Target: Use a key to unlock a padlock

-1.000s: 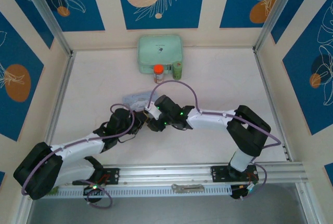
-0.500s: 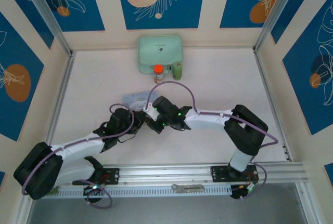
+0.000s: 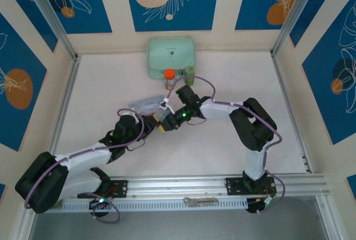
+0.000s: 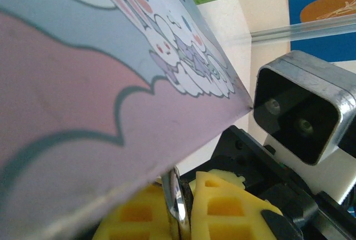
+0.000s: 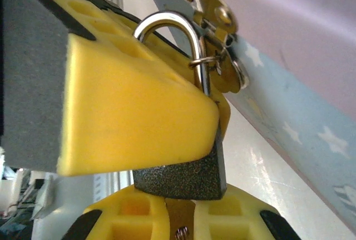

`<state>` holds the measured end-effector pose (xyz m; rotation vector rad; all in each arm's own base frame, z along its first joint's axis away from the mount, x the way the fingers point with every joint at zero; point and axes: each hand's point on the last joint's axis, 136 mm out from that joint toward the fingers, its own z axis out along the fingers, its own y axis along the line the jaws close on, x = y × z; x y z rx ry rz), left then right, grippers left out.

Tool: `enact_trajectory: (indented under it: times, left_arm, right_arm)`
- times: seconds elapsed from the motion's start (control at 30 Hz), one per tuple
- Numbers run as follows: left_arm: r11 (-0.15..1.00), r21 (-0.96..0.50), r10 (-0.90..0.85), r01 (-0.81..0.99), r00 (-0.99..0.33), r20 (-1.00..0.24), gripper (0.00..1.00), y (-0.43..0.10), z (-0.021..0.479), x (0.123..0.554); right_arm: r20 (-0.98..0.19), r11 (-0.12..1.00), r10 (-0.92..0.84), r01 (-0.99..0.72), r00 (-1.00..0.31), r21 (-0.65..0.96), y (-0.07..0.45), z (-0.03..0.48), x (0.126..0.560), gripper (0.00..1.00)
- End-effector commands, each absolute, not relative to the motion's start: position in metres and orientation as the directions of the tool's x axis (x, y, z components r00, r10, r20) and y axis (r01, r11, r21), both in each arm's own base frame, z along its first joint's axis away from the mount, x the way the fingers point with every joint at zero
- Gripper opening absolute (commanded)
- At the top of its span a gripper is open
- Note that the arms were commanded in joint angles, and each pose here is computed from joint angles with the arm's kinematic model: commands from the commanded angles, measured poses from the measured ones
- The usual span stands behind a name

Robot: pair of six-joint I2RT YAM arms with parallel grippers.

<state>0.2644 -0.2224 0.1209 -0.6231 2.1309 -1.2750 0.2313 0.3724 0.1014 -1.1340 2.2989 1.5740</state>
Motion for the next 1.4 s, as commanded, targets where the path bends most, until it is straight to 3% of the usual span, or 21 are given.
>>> enact_trajectory:
  times: [0.0,0.17,0.4,0.77,1.2,1.3,1.37]
  left_arm:
    - [0.405,-0.91,-0.477,0.092,-0.827,-0.296,0.0,-0.25,0.138,0.239]
    - [0.384,-0.902,-0.424,0.198,-0.83,-0.362,0.0,-0.255,0.146,0.233]
    - [0.381,-0.903,-0.451,0.198,-0.813,-0.368,0.0,-0.249,0.131,0.234]
    - [0.491,-0.862,-0.453,0.125,-0.808,-0.376,0.0,-0.245,0.096,0.248]
    - [0.668,-0.744,-0.409,-0.015,-0.842,-0.351,0.0,-0.226,0.047,0.243]
    - [0.672,-0.741,-0.405,-0.015,-0.845,-0.35,0.07,-0.227,0.046,0.244]
    - [0.673,-0.74,-0.406,-0.018,-0.844,-0.349,0.24,-0.227,0.046,0.243]
  right_arm:
    - [-0.462,0.089,-0.475,-0.563,-0.749,0.821,0.372,0.126,0.239,0.0]
    - [-0.44,0.073,-0.478,-0.534,-0.76,0.842,0.368,0.129,0.241,0.0]
    - [-0.426,0.114,-0.468,-0.532,-0.774,0.839,0.367,0.125,0.243,0.01]
    - [-0.455,0.255,-0.41,-0.578,-0.79,0.775,0.346,0.123,0.24,0.44]
    - [-0.491,0.454,-0.328,-0.59,-0.807,0.667,0.32,0.123,0.255,0.47]
    - [-0.512,0.474,-0.331,-0.609,-0.793,0.636,0.322,0.123,0.256,0.47]
    - [-0.525,0.483,-0.333,-0.62,-0.783,0.619,0.323,0.124,0.256,0.47]
